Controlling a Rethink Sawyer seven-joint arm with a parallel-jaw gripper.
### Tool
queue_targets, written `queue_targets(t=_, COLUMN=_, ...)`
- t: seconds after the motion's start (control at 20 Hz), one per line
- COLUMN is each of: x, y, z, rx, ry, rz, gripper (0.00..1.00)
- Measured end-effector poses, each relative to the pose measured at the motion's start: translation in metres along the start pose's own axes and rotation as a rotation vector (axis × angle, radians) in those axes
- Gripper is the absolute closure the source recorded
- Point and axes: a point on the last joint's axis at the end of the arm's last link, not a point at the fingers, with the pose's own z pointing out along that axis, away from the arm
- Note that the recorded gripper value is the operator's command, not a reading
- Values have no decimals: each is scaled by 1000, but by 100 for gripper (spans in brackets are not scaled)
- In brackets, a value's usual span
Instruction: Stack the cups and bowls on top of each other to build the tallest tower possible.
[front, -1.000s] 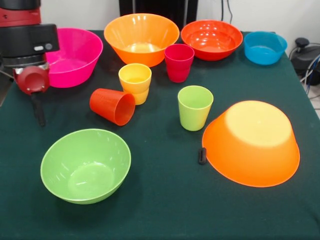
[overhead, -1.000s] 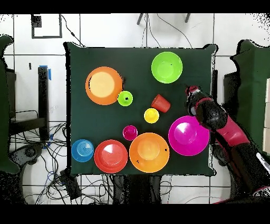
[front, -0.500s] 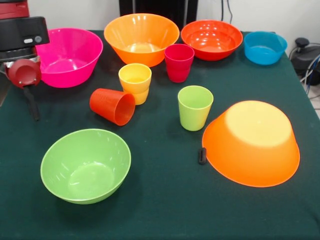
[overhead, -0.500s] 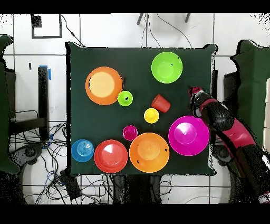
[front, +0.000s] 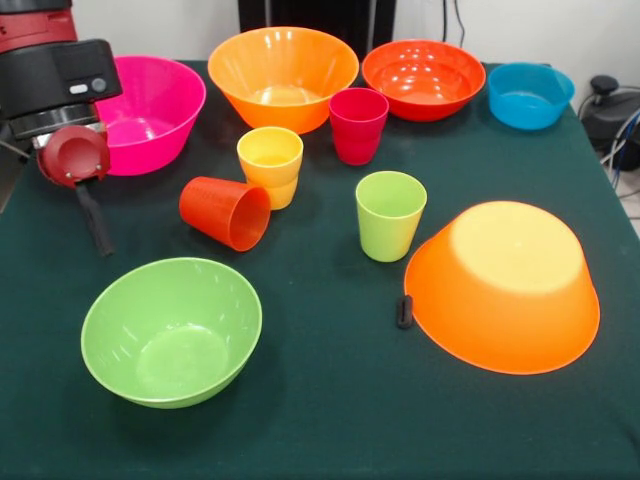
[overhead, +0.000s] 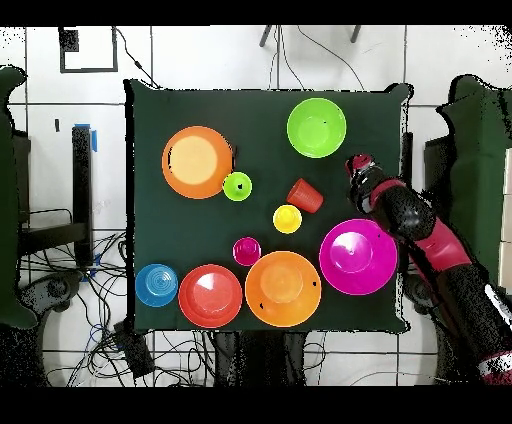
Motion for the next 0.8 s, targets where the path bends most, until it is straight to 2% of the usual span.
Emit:
queue_targets(t=0.25, x=10, y=9, z=4, rx=-7, ry=50, rz=-4, gripper=0)
queue_targets(t=0.45, x=13, y=14, z=5, rx=-5, ry=72, rz=-11, gripper=0)
queue_targets(t=0.8, x=19, y=28, z=12, rx=-5, ry=78, rz=-34, gripper=0)
